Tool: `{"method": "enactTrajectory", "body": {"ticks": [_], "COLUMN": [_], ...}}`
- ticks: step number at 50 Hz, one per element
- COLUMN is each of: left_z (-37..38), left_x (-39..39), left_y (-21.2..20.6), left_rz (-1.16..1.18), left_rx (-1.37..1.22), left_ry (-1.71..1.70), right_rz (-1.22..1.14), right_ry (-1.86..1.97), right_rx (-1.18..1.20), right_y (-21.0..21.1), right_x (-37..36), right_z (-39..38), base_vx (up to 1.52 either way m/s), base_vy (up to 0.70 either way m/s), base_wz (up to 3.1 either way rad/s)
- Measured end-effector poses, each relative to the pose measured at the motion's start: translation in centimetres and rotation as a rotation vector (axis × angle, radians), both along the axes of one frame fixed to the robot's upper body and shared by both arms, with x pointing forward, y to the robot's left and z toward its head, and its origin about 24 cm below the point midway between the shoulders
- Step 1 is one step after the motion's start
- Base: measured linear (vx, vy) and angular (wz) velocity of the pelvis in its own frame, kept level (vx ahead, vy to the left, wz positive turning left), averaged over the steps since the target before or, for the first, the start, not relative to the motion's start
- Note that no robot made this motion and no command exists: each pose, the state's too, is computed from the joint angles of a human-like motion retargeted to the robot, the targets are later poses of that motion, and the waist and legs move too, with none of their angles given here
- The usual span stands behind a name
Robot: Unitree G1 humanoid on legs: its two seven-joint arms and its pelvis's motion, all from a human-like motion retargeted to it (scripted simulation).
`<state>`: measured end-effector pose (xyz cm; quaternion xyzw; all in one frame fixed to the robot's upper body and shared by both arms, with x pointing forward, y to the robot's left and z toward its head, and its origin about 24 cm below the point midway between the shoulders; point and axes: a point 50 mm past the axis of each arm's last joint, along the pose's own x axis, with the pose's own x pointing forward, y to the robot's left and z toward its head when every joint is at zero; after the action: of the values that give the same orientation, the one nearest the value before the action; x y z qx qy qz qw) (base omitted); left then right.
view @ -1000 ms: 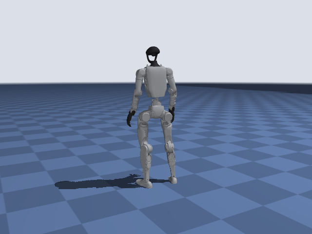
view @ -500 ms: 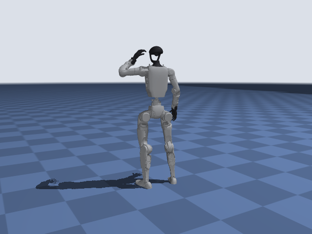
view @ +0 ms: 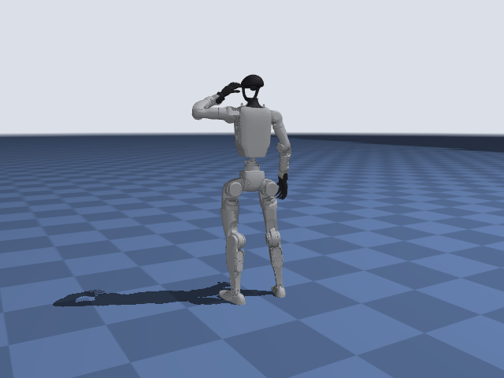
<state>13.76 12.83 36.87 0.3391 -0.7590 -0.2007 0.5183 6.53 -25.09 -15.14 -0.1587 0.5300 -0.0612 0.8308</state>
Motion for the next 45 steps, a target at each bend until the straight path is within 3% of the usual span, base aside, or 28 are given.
{"method": "enactTrajectory", "body": {"ticks": [45], "left_z": [-0.15], "left_x": [-0.59], "left_y": [0.29], "left_rz": [0.005], "left_rx": [-0.009], "left_ry": [-0.027], "right_rz": [0.042], "right_ry": [0.0], "right_rx": [-0.01], "right_y": [-0.15], "right_x": [0.42], "right_z": [0.14], "base_vx": [0.0], "base_vy": [0.0], "base_wz": [0.0]}}
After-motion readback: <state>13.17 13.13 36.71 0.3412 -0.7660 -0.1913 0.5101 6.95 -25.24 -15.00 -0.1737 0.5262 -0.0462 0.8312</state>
